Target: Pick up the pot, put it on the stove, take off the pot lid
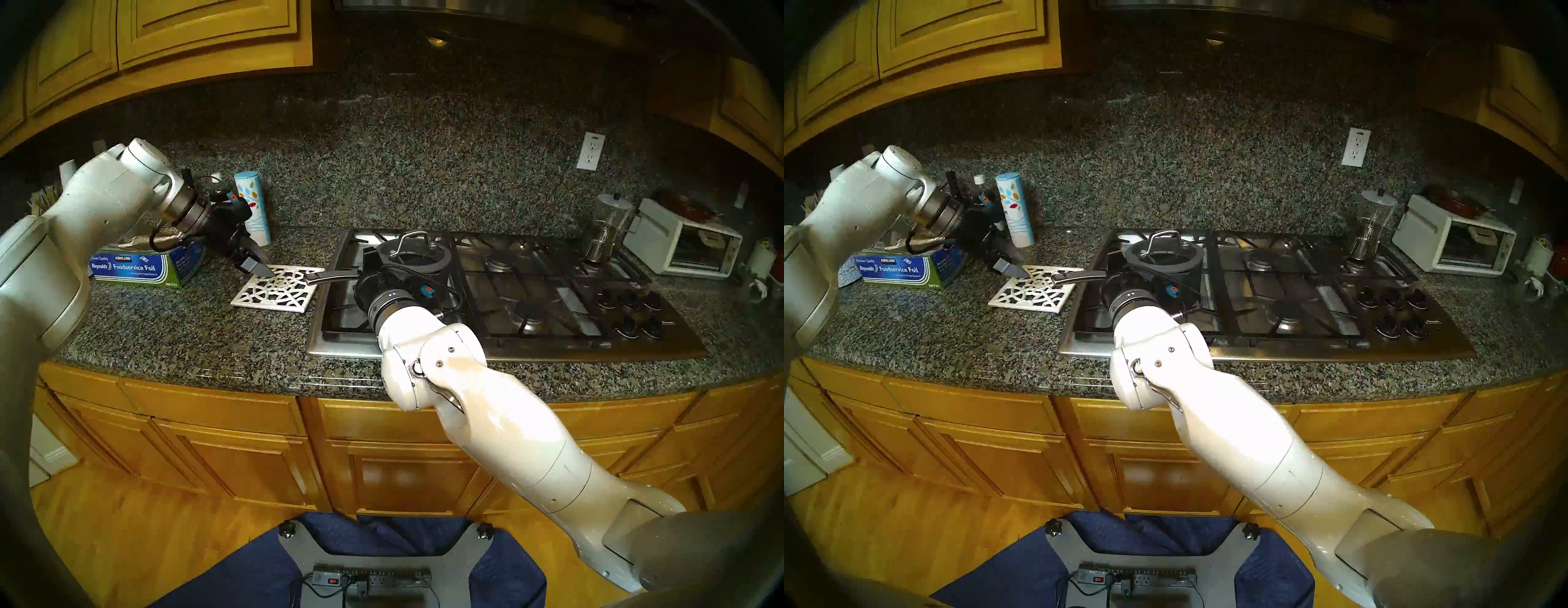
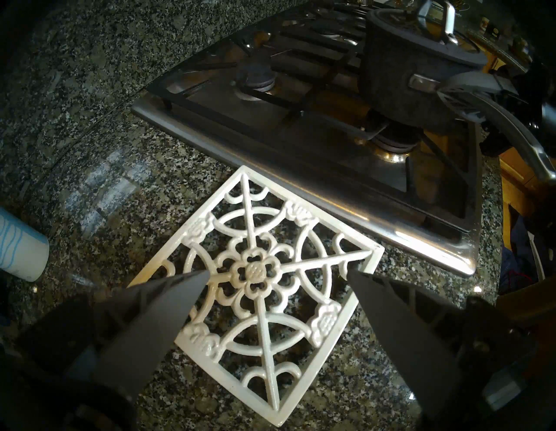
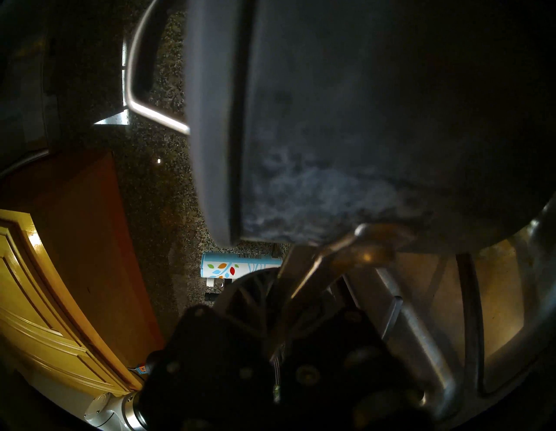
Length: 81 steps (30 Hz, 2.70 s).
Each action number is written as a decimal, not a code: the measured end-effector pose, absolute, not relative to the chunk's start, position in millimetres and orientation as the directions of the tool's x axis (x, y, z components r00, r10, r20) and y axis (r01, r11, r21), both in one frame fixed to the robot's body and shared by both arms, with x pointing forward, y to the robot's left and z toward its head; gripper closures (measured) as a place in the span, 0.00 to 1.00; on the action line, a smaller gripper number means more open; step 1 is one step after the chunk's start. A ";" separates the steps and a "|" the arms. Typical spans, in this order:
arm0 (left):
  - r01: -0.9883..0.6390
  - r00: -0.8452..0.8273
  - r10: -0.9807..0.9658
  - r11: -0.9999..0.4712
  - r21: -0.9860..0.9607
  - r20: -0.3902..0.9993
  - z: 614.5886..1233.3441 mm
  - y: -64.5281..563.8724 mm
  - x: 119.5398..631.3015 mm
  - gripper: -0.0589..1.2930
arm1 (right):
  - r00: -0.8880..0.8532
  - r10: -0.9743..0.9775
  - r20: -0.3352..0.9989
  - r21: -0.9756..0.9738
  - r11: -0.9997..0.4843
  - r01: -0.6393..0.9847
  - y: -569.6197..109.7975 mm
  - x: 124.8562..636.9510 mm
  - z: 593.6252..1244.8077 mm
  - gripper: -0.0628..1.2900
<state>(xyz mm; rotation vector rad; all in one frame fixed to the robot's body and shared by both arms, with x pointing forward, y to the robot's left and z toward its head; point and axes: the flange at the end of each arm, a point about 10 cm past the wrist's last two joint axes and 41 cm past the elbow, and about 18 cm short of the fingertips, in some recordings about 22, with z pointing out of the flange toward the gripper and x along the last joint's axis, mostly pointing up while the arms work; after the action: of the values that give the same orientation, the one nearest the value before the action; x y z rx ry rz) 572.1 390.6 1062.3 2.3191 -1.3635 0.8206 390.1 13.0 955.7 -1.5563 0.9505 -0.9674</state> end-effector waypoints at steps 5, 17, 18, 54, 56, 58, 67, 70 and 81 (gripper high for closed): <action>-0.872 0.377 -0.684 -0.489 -0.009 0.625 1062.3 390.6 572.1 0.04 | 0.382 -0.917 0.113 -0.982 -0.161 -0.096 22.1 388.8 954.6 0.97; -0.872 0.377 -0.684 -0.489 -0.009 0.625 1062.3 390.7 572.1 0.04 | 0.395 -0.914 0.092 -0.986 -0.139 -0.093 31.8 377.2 951.7 0.97; -0.872 0.377 -0.684 -0.489 -0.009 0.625 1062.3 390.7 572.1 0.04 | 0.393 -0.915 0.090 -0.986 -0.138 -0.093 31.4 376.6 951.5 0.97; -0.872 0.378 -0.683 -0.490 -0.008 0.625 1061.9 391.0 572.3 0.04 | 0.367 -0.928 0.064 -0.993 -0.095 -0.066 18.8 371.0 940.8 0.97; -0.872 0.378 -0.682 -0.490 -0.007 0.625 1061.8 391.0 572.4 0.04 | 0.367 -0.928 0.062 -0.994 -0.092 -0.064 18.6 371.2 940.6 0.85; -0.872 0.379 -0.682 -0.490 -0.007 0.625 1061.8 391.0 572.4 0.04 | 0.367 -0.928 0.062 -0.994 -0.090 -0.059 18.5 371.4 941.1 0.62; -0.873 0.378 -0.682 -0.488 -0.005 0.626 1061.2 390.7 572.7 0.04 | 0.376 -0.925 0.056 -0.996 -0.076 -0.037 20.4 371.1 944.2 0.06; -0.873 0.378 -0.682 -0.487 -0.004 0.626 1061.2 390.6 572.8 0.04 | 0.378 -0.924 0.054 -0.997 -0.073 -0.037 20.9 370.7 944.3 0.06; -0.876 0.375 -0.683 -0.482 -0.002 0.626 1060.7 390.3 573.0 0.04 | 0.380 -0.925 0.030 -0.998 -0.047 -0.037 20.7 360.9 949.8 0.06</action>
<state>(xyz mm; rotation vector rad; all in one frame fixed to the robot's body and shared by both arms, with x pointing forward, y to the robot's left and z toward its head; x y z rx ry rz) 573.0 390.3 1060.7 2.3094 -1.3657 0.8147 360.9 20.7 949.8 -1.4298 0.9293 -0.9221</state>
